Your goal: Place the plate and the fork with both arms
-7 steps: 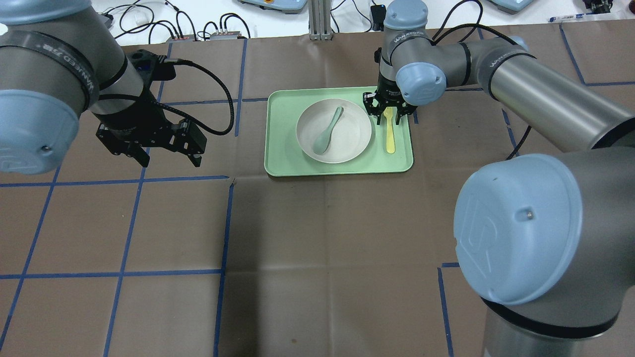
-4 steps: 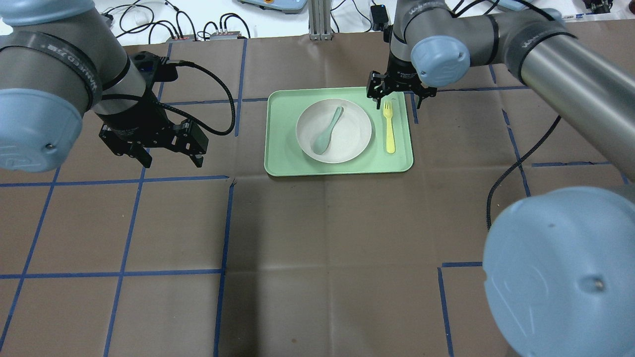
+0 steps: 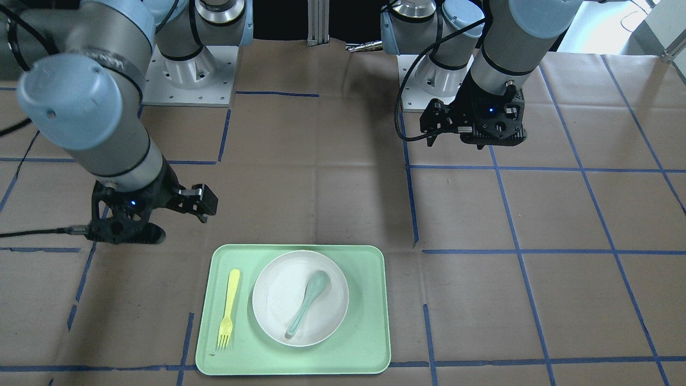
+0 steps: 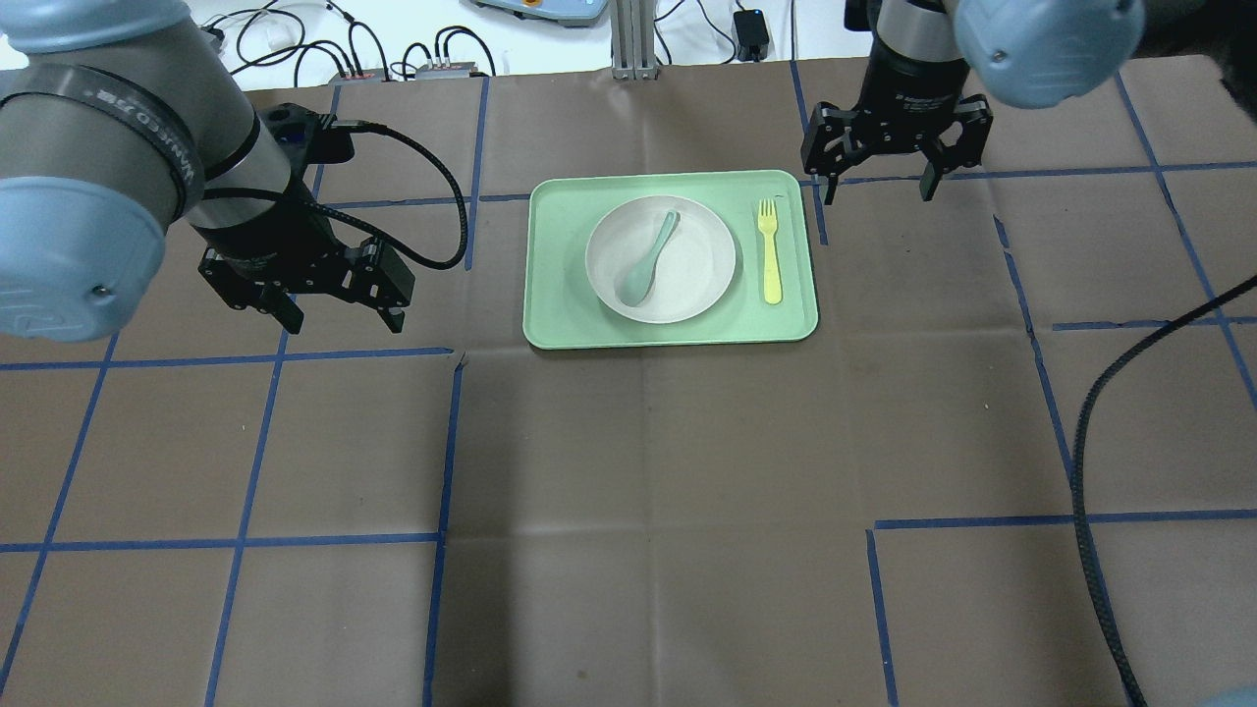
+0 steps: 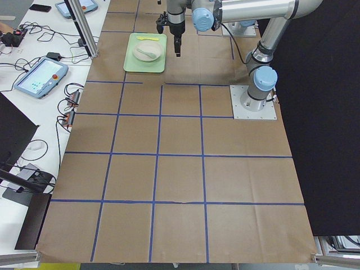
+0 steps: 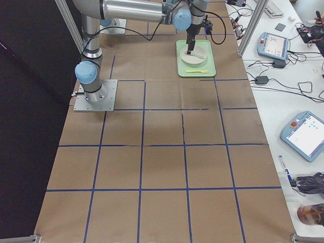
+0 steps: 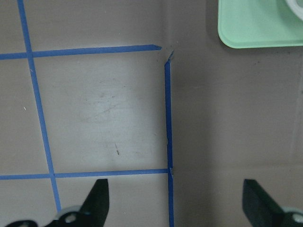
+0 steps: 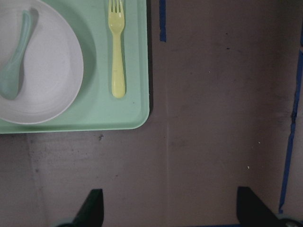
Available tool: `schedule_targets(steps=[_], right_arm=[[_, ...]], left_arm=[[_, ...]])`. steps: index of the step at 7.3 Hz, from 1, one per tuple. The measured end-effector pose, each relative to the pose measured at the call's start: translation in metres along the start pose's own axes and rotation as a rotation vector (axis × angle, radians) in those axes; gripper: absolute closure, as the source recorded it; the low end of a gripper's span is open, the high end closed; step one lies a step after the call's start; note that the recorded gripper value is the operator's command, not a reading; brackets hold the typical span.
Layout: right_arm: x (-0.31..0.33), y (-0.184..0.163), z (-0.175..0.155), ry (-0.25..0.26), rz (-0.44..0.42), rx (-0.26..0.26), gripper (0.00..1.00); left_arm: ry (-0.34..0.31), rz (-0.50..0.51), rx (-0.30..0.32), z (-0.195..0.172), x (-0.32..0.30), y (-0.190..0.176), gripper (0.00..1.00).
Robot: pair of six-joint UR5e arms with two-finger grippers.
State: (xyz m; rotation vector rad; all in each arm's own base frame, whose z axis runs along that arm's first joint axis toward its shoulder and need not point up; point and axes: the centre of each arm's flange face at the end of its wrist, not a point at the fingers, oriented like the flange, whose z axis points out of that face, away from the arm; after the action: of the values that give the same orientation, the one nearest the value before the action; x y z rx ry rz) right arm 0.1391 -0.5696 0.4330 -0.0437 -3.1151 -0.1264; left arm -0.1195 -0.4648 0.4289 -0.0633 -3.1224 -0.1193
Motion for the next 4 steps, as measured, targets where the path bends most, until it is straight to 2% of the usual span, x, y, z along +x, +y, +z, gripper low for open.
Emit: schedule_targets(steps=[2,4], right_arm=[[0.013,0.065,-0.022,-0.009,0.017,0.001,0.0],[0.011,0.1,-0.032,-0.019,0.035,0.029,0.0]], left_arm=[[0.001,0.001,0.0,0.0,0.0,0.0,0.0],[0.001,0.0,-0.002,0.001,0.0,0.0,0.0]])
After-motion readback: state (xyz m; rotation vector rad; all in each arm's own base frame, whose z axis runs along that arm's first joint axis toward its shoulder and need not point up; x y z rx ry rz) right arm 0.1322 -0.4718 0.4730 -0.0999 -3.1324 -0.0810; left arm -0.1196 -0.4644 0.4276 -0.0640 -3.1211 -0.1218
